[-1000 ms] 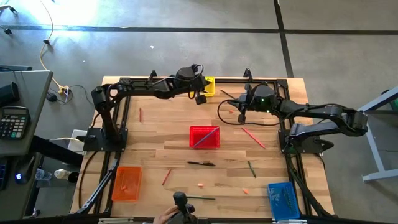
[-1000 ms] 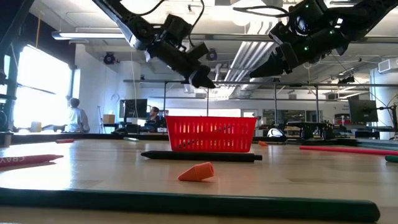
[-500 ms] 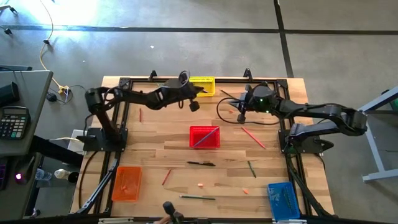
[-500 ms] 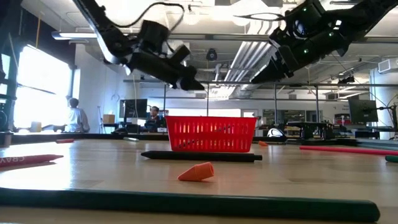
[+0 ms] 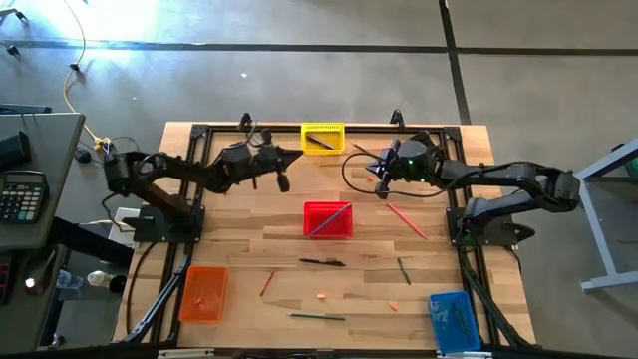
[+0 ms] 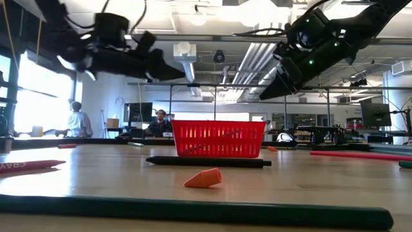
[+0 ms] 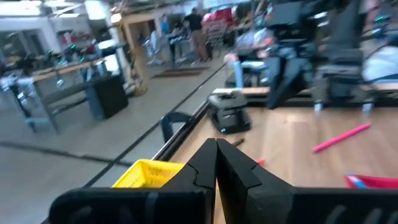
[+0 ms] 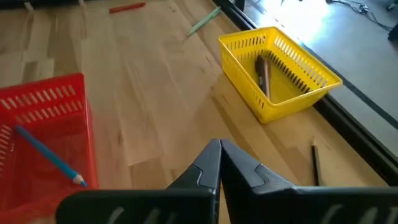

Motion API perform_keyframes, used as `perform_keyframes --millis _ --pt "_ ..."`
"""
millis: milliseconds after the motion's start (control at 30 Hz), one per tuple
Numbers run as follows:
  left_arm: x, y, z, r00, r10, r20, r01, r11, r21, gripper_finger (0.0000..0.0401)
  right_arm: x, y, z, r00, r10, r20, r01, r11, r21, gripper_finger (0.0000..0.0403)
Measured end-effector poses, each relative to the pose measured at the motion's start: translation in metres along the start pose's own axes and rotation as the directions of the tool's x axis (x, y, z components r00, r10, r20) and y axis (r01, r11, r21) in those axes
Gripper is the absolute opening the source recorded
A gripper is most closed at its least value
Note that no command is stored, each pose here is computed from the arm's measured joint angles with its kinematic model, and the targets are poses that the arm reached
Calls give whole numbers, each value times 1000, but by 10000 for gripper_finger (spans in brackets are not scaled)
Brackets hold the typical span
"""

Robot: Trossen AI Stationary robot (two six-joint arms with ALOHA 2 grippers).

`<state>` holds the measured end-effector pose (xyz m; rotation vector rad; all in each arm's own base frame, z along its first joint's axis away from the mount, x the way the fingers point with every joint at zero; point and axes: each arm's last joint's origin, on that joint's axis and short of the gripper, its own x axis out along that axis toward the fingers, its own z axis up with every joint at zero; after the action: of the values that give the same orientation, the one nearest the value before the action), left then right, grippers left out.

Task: Sort crayons/erasers/pens/pencils in bins
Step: Put the black pencil into the red bin

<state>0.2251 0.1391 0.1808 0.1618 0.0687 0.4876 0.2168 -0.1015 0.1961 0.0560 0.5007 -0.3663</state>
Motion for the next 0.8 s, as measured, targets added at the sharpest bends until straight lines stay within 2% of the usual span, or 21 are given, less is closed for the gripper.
perform_keyframes --millis 167,267,633,800 --pt "-24 -4 -6 999 -37 32 37 999 -3 1 0 -1 2 999 -37 -9 37 999 34 1" --pt "-35 -7 -12 997 -58 41 58 998 -8 0 -1 -1 3 998 -34 -51 37 998 46 15" --pt "-46 -9 -21 997 -66 38 67 997 -29 0 21 -8 -29 953 -40 -301 69 994 85 147" --pt "-47 -9 -22 997 -68 32 69 997 -37 0 31 -8 -41 931 -31 -363 51 998 47 181"
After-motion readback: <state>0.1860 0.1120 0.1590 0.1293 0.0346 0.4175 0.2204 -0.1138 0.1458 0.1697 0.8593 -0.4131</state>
